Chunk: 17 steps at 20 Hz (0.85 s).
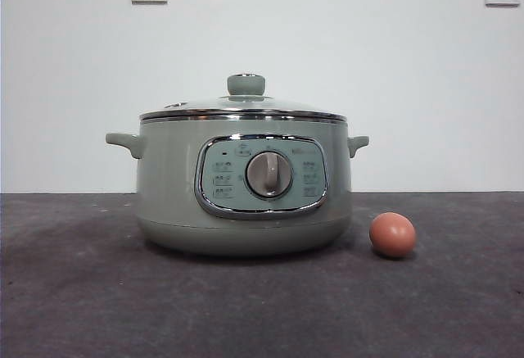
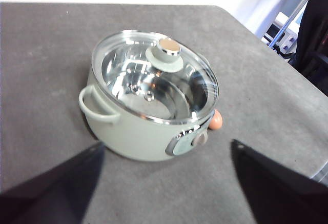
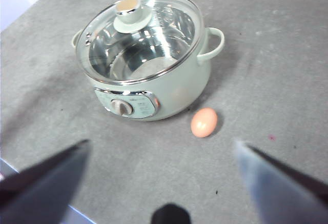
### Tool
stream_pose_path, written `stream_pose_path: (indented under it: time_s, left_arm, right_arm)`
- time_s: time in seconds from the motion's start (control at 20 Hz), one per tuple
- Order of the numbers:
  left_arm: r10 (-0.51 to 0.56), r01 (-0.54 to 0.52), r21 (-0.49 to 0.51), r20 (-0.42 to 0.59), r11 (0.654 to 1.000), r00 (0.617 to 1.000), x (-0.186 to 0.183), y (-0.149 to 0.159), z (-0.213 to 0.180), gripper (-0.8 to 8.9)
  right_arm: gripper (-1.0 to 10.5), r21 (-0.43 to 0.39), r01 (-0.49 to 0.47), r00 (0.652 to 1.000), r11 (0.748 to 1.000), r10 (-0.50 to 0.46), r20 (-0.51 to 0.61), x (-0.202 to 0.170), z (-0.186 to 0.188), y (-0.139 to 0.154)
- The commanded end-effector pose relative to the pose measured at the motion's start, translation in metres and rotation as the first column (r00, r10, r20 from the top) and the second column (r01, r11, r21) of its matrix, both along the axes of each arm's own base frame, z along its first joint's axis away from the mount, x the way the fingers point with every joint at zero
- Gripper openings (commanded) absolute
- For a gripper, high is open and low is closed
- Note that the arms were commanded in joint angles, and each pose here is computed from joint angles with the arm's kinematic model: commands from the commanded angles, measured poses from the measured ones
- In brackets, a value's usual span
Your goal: Pick up the egg,open the lid,put the egg in the pot,close the lid
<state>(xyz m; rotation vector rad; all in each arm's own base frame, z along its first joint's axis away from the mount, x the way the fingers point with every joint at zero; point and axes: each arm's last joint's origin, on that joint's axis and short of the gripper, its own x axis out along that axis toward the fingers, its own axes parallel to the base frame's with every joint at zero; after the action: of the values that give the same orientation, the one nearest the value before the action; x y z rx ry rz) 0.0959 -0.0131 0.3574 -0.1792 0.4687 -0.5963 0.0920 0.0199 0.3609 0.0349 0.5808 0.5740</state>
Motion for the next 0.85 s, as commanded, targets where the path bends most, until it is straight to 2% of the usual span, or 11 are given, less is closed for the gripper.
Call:
stream_pose_path:
  time_s: [0.05, 0.25, 0.45, 0.85]
  left_arm:
    - [-0.030, 0.030, 0.007, 0.030, 1.000, 0.999, 0.007, -0.002, 0.003, 6.25]
    - [-0.097, 0.097, 0.008, 0.008, 0.995, 0.995, 0.029, -0.010, 0.013, 6.25]
    - [-0.179, 0.179, 0.046, 0.000, 0.983, 0.984, 0.071, -0.027, 0.032, 6.25]
    - [-0.267, 0.267, 0.236, -0.030, 0.935, 0.963, 0.174, -0.103, 0.040, 6.25]
  right_arm:
    - [5.8, 0.004, -0.001, 1.000, 1.000, 0.001, -0.007, 0.003, 0.000, 0.000]
    - [5.8, 0.015, 0.009, 0.998, 1.000, -0.008, -0.055, 0.014, -0.003, 0.001]
    - [5.7, 0.012, 0.011, 0.994, 1.000, -0.010, -0.108, 0.027, -0.008, 0.002]
    - [5.7, 0.012, 0.007, 0.985, 1.000, -0.004, -0.175, 0.043, -0.015, 0.003]
